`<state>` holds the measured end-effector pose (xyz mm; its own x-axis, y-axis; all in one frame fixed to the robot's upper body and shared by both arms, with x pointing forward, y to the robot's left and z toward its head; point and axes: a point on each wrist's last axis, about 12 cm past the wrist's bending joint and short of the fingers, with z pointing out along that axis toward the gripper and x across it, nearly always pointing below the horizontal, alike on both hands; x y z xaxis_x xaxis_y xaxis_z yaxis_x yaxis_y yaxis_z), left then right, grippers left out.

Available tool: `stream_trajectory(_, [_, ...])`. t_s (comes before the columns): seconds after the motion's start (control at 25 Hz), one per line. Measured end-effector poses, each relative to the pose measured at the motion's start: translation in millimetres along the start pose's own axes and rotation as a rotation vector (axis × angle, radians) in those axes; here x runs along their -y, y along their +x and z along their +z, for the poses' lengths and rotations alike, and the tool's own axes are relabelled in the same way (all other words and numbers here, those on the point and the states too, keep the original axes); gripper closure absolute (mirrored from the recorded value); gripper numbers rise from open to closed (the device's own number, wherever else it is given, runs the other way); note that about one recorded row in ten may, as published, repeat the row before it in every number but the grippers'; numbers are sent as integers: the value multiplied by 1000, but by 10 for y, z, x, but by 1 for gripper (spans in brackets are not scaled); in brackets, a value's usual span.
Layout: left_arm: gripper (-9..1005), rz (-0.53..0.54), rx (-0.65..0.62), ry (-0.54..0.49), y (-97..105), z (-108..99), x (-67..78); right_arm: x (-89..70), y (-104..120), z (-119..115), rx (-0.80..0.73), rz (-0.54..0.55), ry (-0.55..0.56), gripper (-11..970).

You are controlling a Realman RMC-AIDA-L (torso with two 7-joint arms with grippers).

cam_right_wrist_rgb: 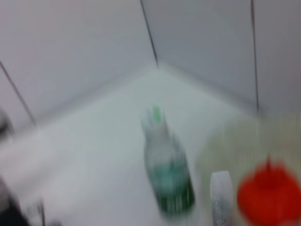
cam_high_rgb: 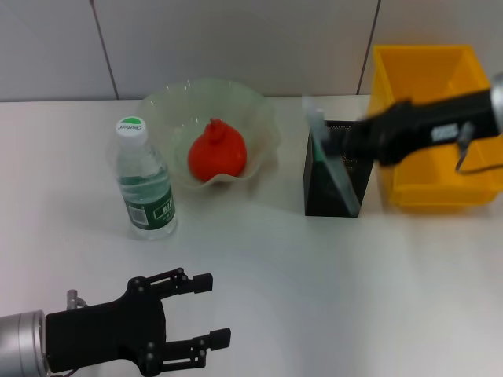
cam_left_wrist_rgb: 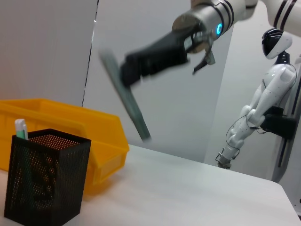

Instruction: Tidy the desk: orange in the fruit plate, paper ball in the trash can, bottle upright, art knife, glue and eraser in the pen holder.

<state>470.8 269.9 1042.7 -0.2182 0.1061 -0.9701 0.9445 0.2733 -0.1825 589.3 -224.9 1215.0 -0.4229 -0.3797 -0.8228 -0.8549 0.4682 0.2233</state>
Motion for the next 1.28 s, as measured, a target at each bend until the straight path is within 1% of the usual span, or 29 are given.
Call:
stream_trajectory(0.08, [198,-1,0,-1,1,-2,0,56,48,-133,144,-21,-5,832])
stream_trajectory(0.16, [198,-1,1,-2,2,-3,1,133,123,-234,264,-29,15,832])
stream_trajectory(0.2, [198,-1,1,-2,2,-3,1,210,204,-297,363,-32,45,833])
stream_trajectory(0.24, [198,-1,1,-2,2,-3,1,210,204,-297,363,-32,45,833])
stream_trajectory(0.32, [198,-2,2,-2,3,-1,2,311,306,-308,435,-16,89,833])
stream_trajectory(0.36, [198,-2,2,-2,3,-1,2,344,333,-297,443,-9,105,834])
stream_trajectory(0.4, [198,-2,2,-2,3,1,3,417,397,-239,454,6,140,834])
stream_trajectory(0.44, [198,-2,2,-2,3,2,4,417,397,-239,454,6,140,834])
stream_trajectory(0.52, [198,-1,3,-2,2,3,4,474,440,-175,455,5,174,835])
stream_trajectory(0.72, [198,-1,5,-3,1,3,3,564,517,42,443,14,217,834])
stream_trajectory(0.8, [198,-1,5,-3,0,3,3,622,551,157,432,37,248,832])
stream_trajectory(0.92, [198,-2,7,0,-2,2,6,652,560,220,425,43,267,829])
stream_trajectory(1.0, [198,-2,12,7,-8,2,14,665,557,317,414,50,268,827])
stream_trajectory(1.28, [198,-1,17,14,-14,2,22,668,584,416,385,62,272,821])
